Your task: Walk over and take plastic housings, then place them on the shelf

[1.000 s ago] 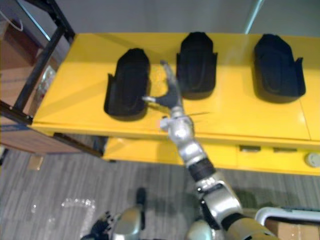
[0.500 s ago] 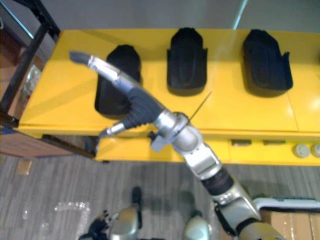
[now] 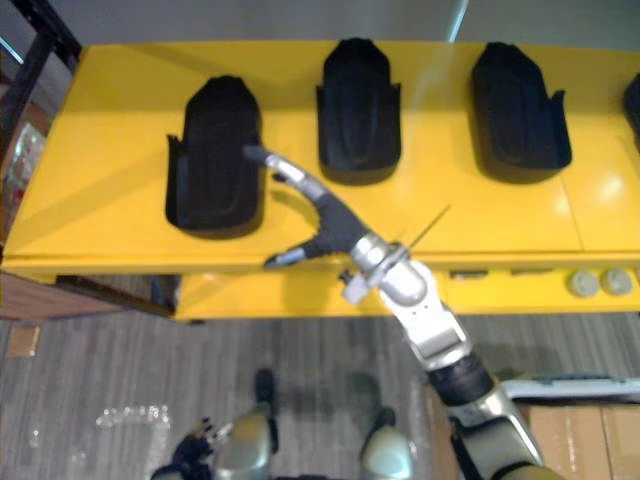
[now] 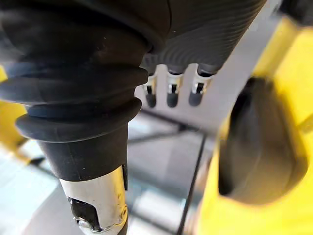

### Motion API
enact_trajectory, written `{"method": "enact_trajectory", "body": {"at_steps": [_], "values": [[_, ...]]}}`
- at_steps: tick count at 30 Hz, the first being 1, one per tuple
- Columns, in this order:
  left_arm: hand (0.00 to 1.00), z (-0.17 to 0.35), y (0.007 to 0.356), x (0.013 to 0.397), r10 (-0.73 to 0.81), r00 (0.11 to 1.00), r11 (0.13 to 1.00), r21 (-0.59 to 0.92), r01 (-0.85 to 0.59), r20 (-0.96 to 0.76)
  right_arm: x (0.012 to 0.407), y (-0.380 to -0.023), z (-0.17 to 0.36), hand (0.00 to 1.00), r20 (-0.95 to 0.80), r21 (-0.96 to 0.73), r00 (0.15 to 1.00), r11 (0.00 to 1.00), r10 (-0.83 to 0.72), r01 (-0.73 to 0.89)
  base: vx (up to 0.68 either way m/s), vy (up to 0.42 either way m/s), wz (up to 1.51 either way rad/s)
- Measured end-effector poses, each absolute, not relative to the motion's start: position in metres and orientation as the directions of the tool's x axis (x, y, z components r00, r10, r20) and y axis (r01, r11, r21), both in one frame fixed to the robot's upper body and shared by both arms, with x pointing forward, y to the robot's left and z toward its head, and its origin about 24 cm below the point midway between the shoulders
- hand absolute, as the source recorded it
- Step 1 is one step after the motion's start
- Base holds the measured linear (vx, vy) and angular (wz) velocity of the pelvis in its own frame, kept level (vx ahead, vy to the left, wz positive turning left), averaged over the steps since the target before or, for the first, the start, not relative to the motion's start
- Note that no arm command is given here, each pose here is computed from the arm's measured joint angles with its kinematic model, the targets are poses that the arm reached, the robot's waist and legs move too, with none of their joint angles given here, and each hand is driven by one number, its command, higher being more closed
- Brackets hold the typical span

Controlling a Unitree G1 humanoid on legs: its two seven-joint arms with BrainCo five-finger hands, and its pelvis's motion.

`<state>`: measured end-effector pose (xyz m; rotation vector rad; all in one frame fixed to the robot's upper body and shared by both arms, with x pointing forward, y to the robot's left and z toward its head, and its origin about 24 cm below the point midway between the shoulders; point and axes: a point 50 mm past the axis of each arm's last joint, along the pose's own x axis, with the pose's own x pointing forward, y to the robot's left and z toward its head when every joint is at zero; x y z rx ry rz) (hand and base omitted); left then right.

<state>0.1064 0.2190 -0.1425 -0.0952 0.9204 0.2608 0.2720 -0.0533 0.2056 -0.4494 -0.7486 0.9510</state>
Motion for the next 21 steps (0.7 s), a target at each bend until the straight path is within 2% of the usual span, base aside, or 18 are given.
{"method": "enact_trajectory", "body": {"at_steps": [2,5,9,17,21], "values": [[0.0,-0.143,0.219,0.106,0.182,0.577,0.964,0.029,-0.263,-0.797,0.266,-0.041,0.204,0.0,0.308,-0.663,0.262,0.404,0.914,-0.63,-0.01,-0.005,0.13],[0.0,-0.142,0.219,0.107,0.18,0.58,0.965,0.027,-0.263,-0.794,0.262,-0.029,0.201,0.0,0.233,-0.659,0.188,0.297,0.954,-0.691,-0.03,-0.006,0.16],[0.0,-0.141,0.22,0.109,0.178,0.587,0.966,0.028,-0.256,-0.789,0.258,-0.02,0.192,0.0,0.137,-0.648,0.142,0.196,0.98,-0.736,-0.02,-0.001,0.13],[0.0,-0.139,0.219,0.114,0.159,0.595,0.97,0.012,-0.243,-0.788,0.262,-0.017,0.196,0.0,0.118,-0.663,0.15,0.19,0.982,-0.724,-0.02,0.004,0.05],[0.0,-0.138,0.218,0.117,0.152,0.598,0.971,0.005,-0.24,-0.787,0.272,-0.016,0.196,0.0,0.109,-0.682,0.212,0.228,0.971,-0.695,-0.04,0.006,0.07]]}}
